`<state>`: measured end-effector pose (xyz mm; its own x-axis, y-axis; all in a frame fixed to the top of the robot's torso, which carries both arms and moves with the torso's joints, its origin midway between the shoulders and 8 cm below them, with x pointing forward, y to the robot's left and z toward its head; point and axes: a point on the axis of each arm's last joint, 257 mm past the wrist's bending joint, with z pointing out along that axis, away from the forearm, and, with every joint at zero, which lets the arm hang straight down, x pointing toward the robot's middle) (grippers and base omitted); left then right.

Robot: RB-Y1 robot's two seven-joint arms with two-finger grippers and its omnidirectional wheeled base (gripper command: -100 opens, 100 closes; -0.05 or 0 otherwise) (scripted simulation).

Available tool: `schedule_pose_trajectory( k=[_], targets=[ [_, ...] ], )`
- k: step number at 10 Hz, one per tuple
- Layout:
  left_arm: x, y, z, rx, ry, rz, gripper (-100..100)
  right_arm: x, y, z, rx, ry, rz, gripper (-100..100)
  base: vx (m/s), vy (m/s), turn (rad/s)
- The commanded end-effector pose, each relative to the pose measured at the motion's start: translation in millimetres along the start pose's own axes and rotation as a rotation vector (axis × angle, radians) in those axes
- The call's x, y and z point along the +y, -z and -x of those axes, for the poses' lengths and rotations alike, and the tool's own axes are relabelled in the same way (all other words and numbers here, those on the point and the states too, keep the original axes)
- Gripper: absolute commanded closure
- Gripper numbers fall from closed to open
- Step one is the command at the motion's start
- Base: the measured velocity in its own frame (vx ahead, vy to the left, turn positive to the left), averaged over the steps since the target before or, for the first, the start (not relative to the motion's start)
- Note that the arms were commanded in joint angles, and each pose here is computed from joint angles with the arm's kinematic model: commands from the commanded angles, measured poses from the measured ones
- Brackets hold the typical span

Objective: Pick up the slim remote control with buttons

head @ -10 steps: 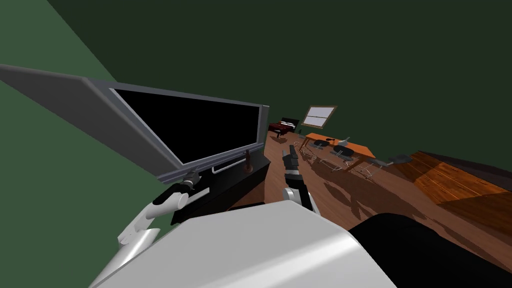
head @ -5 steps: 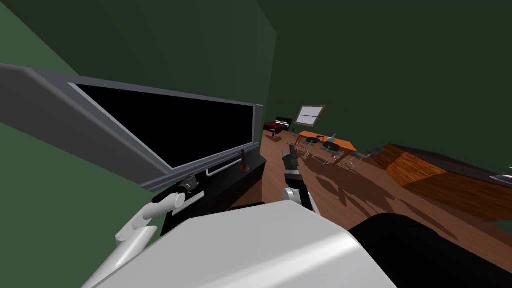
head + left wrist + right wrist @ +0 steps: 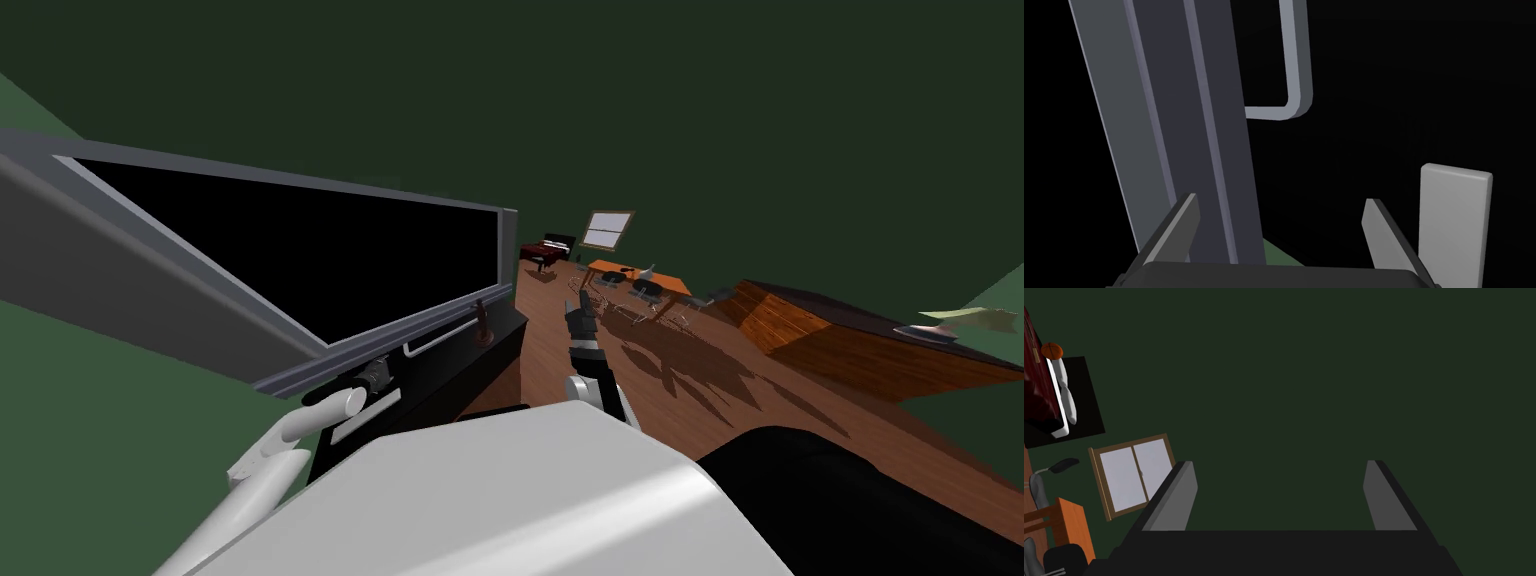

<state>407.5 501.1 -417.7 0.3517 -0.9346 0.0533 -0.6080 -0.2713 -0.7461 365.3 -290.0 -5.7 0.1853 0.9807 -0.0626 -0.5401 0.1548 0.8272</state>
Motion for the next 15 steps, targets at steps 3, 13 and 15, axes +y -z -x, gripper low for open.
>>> schedule_pose_trajectory(
  k=[3,13,15],
  targets=[
    [35,-7.0,22.3,-0.029,0.048,0.131,-100,0,0.0,0,0.000,0.000,0.000,0,-0.014,0.008,-0.173],
    [118,-3.8,73.8,-0.108,0.157,0.384,-100,0,0.0,0,0.000,0.000,0.000,0,-0.012,0.021,-0.116],
    [136,0.8,83.3,-0.119,0.194,0.455,-100,0,0.0,0,0.000,0.000,0.000,0,-0.022,0.052,-0.186]
  ],
)
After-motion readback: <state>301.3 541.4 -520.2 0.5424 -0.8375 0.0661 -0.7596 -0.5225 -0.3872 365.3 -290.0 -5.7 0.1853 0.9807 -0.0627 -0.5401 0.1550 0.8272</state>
